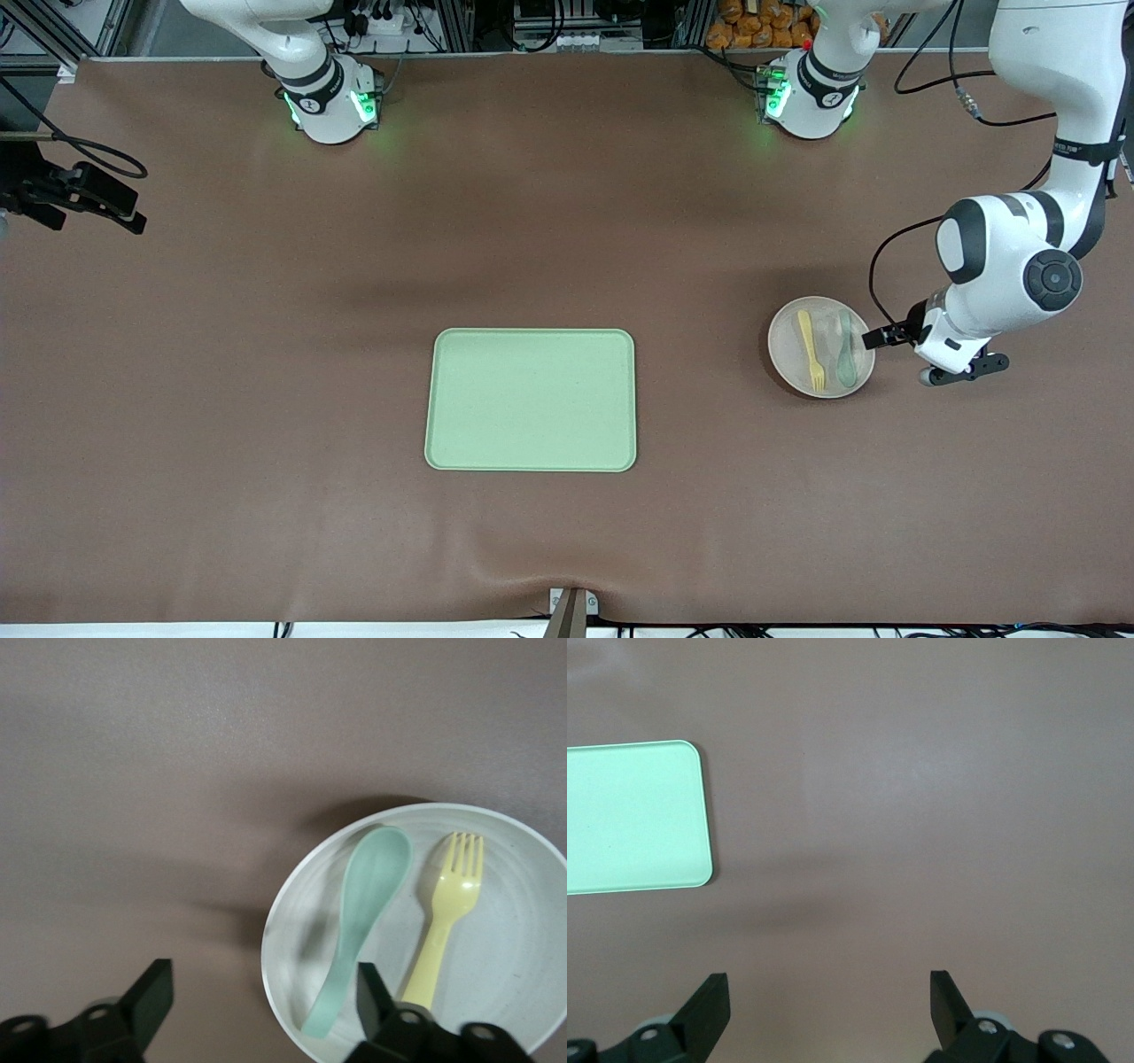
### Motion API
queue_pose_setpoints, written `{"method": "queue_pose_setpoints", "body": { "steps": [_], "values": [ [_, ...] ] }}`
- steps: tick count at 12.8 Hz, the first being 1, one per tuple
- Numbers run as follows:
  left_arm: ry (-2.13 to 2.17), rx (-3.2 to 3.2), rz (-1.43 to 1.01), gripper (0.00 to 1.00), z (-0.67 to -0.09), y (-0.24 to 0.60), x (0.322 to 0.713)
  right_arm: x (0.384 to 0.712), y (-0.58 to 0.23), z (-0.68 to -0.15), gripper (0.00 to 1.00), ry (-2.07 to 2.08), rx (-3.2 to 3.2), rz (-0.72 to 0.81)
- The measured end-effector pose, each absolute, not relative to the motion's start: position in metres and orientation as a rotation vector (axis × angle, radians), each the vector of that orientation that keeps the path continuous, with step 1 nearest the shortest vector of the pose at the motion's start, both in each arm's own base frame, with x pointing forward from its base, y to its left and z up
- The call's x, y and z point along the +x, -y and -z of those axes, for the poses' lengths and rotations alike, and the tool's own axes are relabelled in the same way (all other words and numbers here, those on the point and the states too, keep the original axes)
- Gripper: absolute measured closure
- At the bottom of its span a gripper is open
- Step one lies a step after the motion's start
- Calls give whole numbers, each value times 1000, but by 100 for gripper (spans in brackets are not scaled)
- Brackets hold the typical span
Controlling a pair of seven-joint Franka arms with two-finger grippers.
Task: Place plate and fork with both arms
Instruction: 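Grasp the white plate's rim with the left gripper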
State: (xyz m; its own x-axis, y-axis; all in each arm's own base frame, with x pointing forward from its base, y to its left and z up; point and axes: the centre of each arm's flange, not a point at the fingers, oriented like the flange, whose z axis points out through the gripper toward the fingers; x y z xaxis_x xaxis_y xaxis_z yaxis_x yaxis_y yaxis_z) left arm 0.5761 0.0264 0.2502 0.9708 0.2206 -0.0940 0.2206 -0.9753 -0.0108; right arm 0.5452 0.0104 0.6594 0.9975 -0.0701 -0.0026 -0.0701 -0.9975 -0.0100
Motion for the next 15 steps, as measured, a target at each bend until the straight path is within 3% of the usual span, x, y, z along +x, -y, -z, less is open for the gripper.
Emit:
{"method": "queue_pose_setpoints", "body": {
  "steps": [1, 5, 9, 12, 15],
  "values": [
    [349, -3118, -138, 22, -243, -27, 575, 545, -10, -659, 0, -110, -3130, -3],
    [348, -3111, -161, 29, -213, -27, 571, 545, -11, -659, 0, -109, -3130, -2],
    [347, -3104, -203, 46, -196, -27, 567, 545, -11, -659, 0, -109, -3130, -2],
    [357, -3100, -226, 53, -186, -31, 564, 545, -11, -659, 0, -109, -3130, -2],
    [374, -3106, -222, 86, -189, -32, 565, 545, -11, -659, 0, -108, -3130, -2]
  ]
}}
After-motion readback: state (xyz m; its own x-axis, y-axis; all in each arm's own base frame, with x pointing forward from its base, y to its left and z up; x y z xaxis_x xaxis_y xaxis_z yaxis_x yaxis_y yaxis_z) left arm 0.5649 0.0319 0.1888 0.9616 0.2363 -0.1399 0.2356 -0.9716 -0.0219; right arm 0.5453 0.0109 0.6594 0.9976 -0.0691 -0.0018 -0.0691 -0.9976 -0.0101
